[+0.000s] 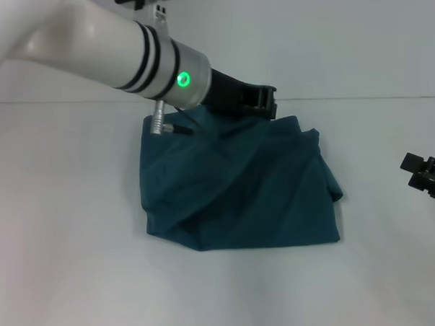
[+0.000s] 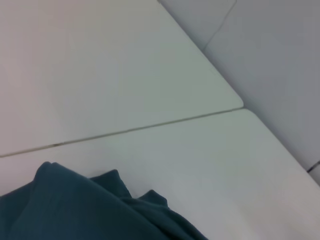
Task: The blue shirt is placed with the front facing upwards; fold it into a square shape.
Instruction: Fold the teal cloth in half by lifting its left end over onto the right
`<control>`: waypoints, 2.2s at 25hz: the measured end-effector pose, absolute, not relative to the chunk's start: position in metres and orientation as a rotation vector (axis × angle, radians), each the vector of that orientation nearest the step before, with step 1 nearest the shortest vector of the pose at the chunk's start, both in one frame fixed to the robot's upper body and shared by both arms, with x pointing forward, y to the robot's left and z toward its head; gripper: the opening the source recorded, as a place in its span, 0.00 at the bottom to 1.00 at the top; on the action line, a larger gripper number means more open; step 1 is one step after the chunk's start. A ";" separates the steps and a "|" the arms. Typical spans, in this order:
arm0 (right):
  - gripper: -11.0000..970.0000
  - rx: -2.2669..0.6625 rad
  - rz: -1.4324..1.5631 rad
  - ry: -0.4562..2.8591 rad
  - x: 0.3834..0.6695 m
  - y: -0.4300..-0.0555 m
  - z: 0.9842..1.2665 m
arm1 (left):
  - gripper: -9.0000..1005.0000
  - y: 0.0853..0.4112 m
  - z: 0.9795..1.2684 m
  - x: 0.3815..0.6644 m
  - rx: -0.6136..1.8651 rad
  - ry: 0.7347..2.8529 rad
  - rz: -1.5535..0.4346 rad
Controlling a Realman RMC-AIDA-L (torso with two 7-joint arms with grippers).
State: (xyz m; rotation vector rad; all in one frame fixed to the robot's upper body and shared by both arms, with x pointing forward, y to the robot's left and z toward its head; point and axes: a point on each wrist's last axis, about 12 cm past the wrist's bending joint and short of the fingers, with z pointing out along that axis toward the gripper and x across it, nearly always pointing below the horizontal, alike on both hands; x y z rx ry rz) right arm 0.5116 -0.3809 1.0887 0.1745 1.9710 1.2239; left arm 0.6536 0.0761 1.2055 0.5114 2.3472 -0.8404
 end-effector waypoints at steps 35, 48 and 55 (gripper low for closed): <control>0.96 0.167 1.220 1.999 0.517 -0.377 1.086 | 0.04 0.055 1.192 0.656 0.548 2.311 -0.830; 0.96 0.159 1.221 2.016 0.522 -0.372 1.085 | 0.17 0.032 1.195 0.655 0.656 2.284 -0.830; 0.96 0.159 1.219 2.018 0.522 -0.372 1.085 | 0.47 0.048 1.199 0.653 0.599 2.225 -0.961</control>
